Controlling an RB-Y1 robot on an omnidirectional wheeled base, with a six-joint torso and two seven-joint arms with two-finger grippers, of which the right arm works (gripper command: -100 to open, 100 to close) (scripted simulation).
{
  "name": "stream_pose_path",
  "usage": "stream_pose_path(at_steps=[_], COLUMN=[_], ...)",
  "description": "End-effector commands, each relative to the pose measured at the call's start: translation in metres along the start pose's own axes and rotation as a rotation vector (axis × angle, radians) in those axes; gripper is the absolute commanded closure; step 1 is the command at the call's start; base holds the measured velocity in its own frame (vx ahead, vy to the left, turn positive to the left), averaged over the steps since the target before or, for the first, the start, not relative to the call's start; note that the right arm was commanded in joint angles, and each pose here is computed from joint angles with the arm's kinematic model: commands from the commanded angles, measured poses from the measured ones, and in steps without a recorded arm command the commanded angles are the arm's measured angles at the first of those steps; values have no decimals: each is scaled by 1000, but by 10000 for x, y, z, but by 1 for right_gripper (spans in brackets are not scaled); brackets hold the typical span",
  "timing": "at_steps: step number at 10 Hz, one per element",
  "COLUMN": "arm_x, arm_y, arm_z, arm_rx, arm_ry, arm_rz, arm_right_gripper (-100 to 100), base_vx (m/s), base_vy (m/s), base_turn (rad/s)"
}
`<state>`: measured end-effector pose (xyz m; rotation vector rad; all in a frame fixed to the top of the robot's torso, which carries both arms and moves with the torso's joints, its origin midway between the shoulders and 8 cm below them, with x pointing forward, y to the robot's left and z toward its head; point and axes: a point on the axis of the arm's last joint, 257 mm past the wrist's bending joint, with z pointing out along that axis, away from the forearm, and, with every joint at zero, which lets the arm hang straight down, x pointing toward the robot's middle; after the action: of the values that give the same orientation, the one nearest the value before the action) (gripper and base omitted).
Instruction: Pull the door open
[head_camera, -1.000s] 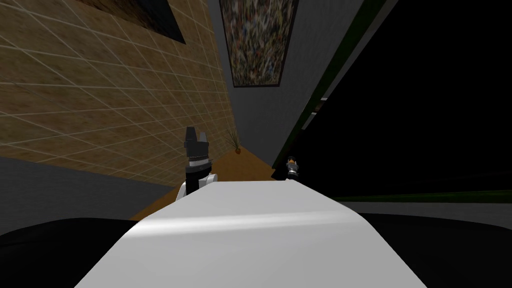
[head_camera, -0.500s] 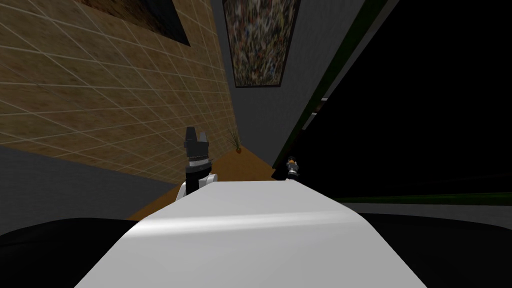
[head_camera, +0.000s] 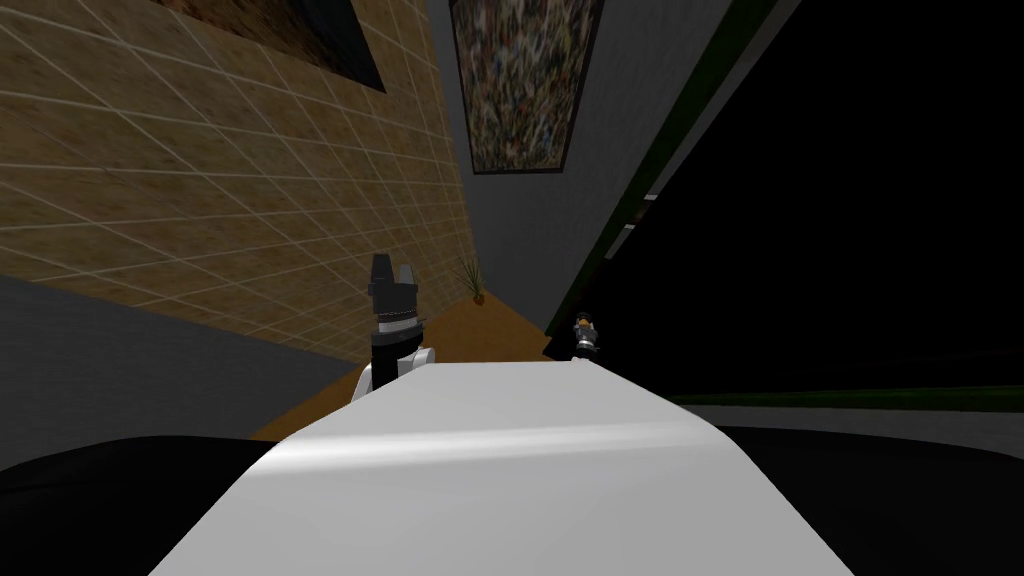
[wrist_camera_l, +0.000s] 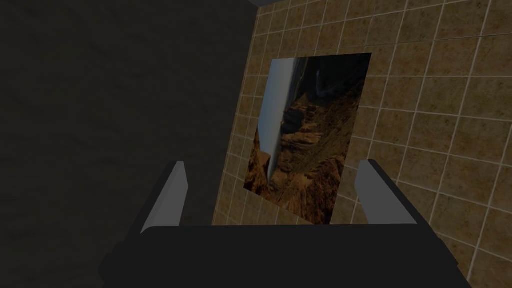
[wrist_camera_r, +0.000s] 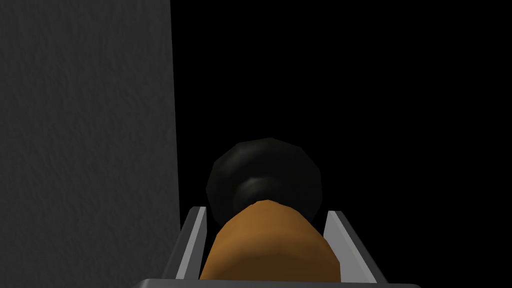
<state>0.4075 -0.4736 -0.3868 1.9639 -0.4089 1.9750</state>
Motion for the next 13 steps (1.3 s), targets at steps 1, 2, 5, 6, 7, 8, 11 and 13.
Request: stream_pose_path(at_steps=[1, 2, 5, 6, 7, 8, 11, 13], arm_x=[-34, -33, -34, -36, -38, -40, -44, -37], arm_y=[-62, -92, -228, -258, -293, -315, -340, -367], arm_z=[-34, -42, -88, -100, -115, -125, -178, -220], arm_rx=[23, 37, 99, 113, 129, 139, 170, 201], arm_ry=[-7, -7, -7, -8, -9, -9, -9, -7], arm_rz=[6, 8, 19, 21, 24, 26, 23, 23], arm_right_gripper=[100, 100, 100, 100, 100, 100, 100, 100], base_vx=[-194, -222, -271, -249, -270, -259, -162, -181], base_vy=[-3, 2, -27, 2, 6, -19, -12, -39], base_turn=[73, 82, 106, 88, 70, 53, 63, 71])
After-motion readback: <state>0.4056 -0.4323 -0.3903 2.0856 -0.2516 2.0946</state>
